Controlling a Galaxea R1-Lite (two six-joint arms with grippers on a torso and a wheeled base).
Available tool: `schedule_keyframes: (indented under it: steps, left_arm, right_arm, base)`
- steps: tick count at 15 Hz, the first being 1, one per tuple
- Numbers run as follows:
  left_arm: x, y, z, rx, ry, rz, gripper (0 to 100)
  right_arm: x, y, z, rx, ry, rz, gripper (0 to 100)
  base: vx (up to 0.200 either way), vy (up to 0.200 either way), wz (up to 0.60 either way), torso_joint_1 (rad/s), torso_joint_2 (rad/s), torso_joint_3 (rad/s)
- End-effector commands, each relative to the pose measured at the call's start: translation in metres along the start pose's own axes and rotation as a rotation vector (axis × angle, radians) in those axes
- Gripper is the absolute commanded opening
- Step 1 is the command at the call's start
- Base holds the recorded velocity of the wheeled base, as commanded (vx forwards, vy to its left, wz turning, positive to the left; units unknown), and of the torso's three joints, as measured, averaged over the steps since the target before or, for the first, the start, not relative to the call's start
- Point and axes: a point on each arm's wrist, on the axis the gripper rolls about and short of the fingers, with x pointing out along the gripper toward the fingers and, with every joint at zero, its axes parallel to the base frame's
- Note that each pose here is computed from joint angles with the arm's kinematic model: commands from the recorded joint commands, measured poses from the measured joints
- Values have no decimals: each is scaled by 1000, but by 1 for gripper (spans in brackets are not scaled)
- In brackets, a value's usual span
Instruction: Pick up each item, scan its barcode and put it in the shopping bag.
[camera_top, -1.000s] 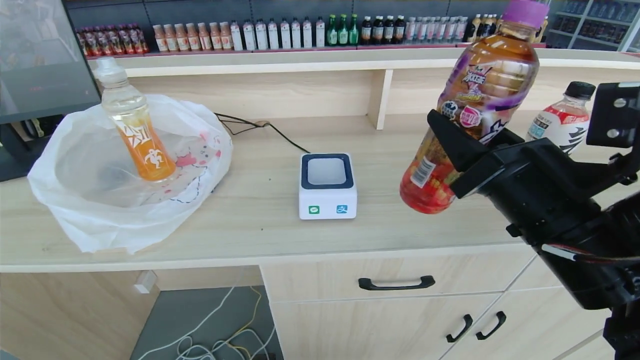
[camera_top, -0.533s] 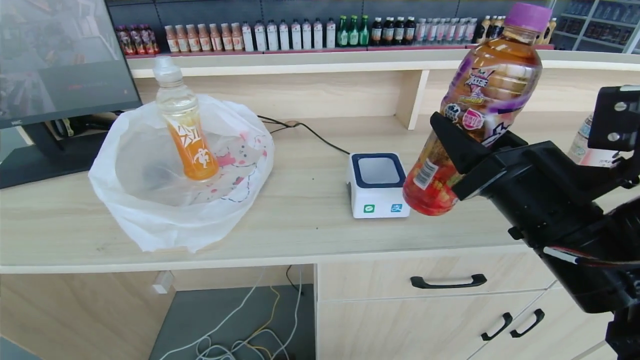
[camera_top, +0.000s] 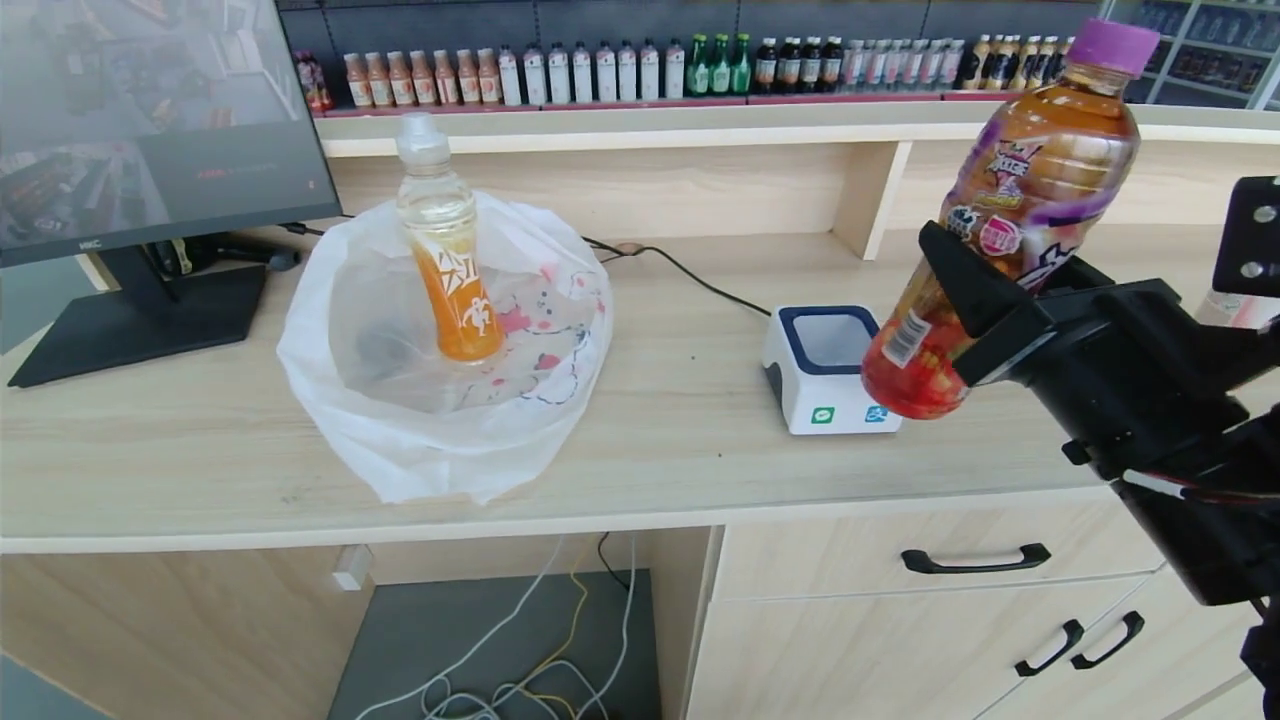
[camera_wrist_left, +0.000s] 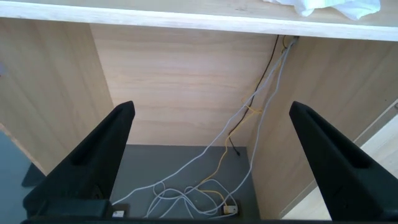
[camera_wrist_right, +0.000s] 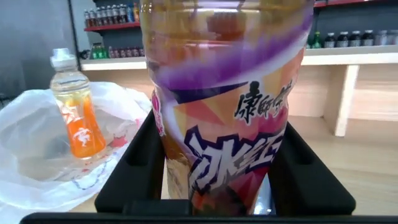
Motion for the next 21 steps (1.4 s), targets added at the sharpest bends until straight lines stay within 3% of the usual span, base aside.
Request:
schedule_keyframes:
  steps: [1,7,11,13,16,18,21]
  left_arm:
    - [0,0,0,0,0,-1,100]
    - [0,0,0,0,0,-1,100]
    - [0,0,0,1,0,-1,100]
    - [0,0,0,1,0,-1,100]
    - [0,0,0,0,0,-1,100]
    - [0,0,0,1,0,-1,100]
    - [0,0,0,0,0,-1,100]
  right_arm:
    - [1,-2,1,-55,-7,0,0]
    - [21,3,3,-242,-51,-10,0]
    - [42,10,5,-285,-103,-15,0]
    - [46,14,6,-304,-85,34,0]
    - [54,16,-3,-427,-123,196,0]
    - [59,5,-15,-531,-136,293,0]
    - [68,-24,-18,-659,-171,326,0]
  base:
    - [0,0,0,0,0,0]
    - [0,0,0,0,0,0]
    - [0,0,0,0,0,0]
    - [0,0,0,0,0,0]
    - [0,0,0,0,0,0]
    - [0,0,0,0,0,0]
    - [0,0,0,0,0,0]
